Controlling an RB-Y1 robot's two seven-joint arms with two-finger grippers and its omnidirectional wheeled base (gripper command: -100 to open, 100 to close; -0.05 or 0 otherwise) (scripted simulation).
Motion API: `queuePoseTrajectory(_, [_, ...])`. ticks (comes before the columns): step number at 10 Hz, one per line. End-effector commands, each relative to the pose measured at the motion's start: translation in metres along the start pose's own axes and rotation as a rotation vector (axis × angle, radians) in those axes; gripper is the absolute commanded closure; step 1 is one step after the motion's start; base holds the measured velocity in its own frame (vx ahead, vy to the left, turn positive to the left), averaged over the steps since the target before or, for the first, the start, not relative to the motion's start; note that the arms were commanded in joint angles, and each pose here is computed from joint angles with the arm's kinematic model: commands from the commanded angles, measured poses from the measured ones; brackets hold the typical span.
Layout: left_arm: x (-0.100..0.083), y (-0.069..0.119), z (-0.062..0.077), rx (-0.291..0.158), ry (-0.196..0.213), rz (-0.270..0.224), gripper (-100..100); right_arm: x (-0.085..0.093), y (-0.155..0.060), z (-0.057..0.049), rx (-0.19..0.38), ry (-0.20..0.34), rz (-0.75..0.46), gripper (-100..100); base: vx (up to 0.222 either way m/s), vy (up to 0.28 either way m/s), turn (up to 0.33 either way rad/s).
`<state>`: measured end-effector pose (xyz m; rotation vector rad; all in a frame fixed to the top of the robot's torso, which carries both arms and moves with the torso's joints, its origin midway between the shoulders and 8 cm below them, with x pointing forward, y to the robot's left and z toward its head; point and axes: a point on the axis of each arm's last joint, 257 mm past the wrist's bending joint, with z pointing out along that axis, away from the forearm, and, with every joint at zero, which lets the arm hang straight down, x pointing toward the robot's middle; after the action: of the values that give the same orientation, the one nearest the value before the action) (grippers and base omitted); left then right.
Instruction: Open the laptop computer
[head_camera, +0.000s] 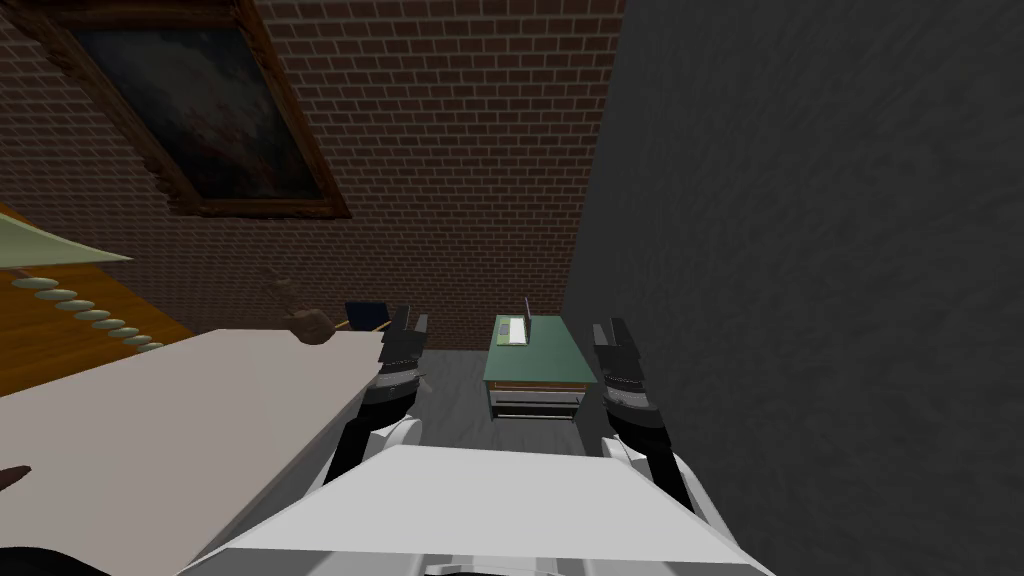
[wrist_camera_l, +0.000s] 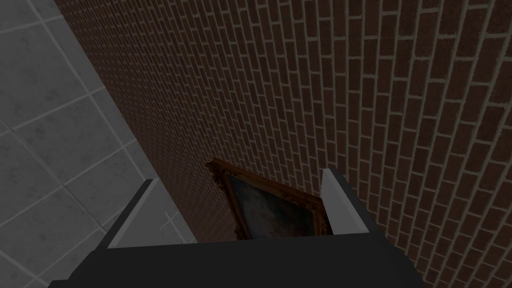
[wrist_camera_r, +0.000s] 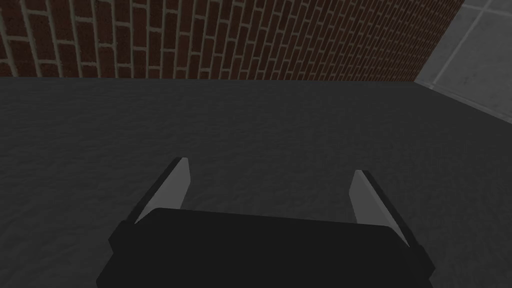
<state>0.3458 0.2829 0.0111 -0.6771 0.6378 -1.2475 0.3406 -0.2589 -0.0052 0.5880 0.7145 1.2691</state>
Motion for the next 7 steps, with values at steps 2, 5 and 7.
queuePoseTrajectory(2, [0.0,0.0,0.0,0.0,0.0,0.0,0,0.0,0.0,0.0,0.0,0.0,0.0,0,0.0,0.0,0.0])
queuePoseTrajectory(5, [0.0,-0.0001,0.0,0.0,0.0,0.0,0,0.0,0.0001,0.0,0.0,0.0,0.0,0,0.0,0.0,0.0])
queuePoseTrajectory(7, [0.0,-0.0001,0.0,0.0,0.0,0.0,0,0.0,0.0001,0.0,0.0,0.0,0.0,0,0.0,0.0,0.0])
